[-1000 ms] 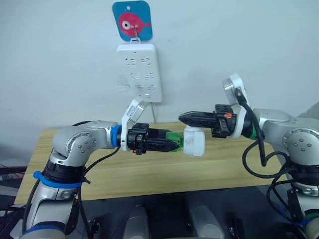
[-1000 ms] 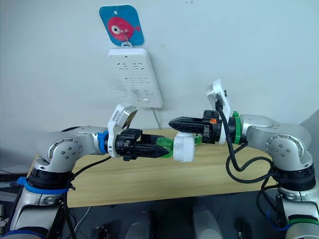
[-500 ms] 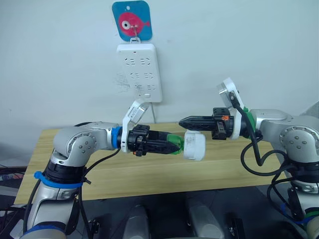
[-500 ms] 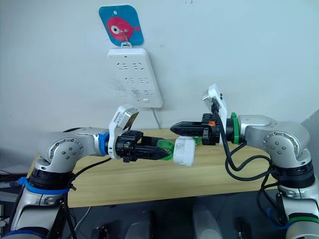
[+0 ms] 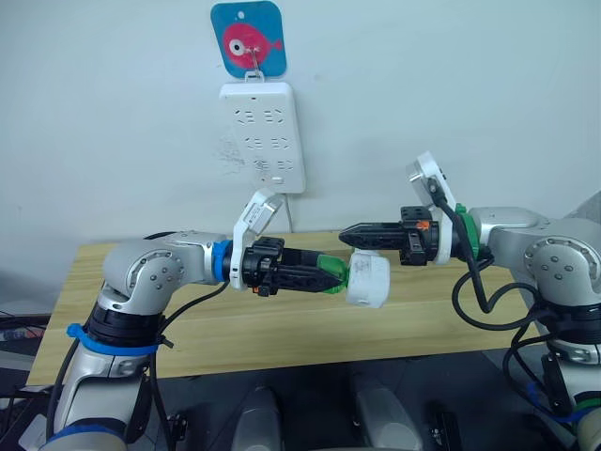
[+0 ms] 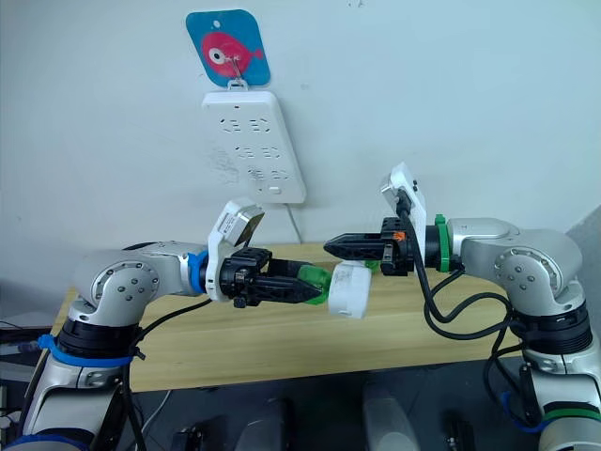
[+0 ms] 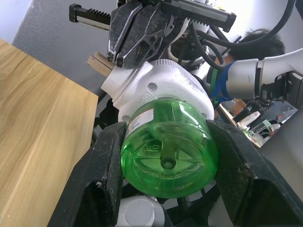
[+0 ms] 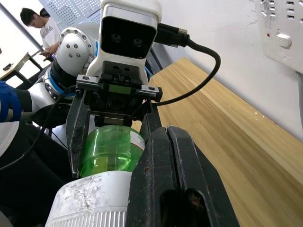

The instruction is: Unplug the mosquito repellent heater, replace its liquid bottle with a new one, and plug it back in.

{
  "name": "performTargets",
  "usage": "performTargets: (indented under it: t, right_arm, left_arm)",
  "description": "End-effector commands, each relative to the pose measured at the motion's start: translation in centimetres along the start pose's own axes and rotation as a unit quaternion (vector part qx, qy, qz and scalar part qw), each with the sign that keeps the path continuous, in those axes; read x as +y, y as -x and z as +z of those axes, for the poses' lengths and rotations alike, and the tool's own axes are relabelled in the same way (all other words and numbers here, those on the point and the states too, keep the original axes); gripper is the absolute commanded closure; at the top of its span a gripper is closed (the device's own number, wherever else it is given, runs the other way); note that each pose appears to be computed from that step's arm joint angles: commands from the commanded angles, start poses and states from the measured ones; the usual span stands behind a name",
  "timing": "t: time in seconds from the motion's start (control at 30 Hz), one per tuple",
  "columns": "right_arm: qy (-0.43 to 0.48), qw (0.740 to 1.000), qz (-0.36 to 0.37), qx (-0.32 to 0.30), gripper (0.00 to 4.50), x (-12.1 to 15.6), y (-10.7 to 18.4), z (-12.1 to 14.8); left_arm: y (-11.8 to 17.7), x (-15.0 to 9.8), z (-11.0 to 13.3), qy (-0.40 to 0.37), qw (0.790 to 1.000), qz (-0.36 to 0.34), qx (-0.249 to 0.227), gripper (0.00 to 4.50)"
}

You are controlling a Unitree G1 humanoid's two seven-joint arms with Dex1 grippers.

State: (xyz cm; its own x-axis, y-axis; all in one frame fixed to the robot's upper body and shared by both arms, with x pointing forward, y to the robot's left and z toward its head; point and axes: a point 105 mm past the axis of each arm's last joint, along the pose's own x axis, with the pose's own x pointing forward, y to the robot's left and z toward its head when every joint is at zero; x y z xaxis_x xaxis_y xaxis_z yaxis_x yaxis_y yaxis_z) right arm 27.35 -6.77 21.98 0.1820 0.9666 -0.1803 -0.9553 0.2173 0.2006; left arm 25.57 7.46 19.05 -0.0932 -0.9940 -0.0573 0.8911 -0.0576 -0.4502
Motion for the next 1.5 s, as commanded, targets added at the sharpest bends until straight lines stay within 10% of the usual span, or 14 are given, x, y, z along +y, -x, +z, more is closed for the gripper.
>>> performTargets:
  t: [0.03, 0.27, 0.6, 0.93, 1.5]
  right_arm:
    - [0.003, 0.999, -0.031, -0.017, 4.5, -0.8, 0.3, 0.7]
    - [0.004, 0.975, -0.157, -0.16, 3.68, -2.6, 5.0, 4.7]
    - [-0.129, 0.873, -0.375, -0.285, 0.05, -3.5, 9.2, -0.5]
    - [-0.28, 0.801, -0.359, -0.389, 0.0, -0.2, 5.8, -2.0]
    - [-0.314, 0.8, -0.309, -0.408, 0.0, -1.5, 2.1, 0.0]
  left_arm:
    - [0.2, -1.2, 1.1, -0.036, 0.999, -0.016, -0.021, 2.22]
    - [0.9, 0.9, 1.5, -0.043, 0.995, 0.058, -0.074, 2.22]
    - [-1.0, 4.1, 3.8, -0.053, 0.968, 0.138, -0.203, 2.22]
    - [-2.9, 5.9, 5.7, -0.06, 0.946, 0.168, -0.271, 2.22]
    - [-3.8, 5.1, 4.7, -0.019, 0.955, 0.131, -0.265, 2.22]
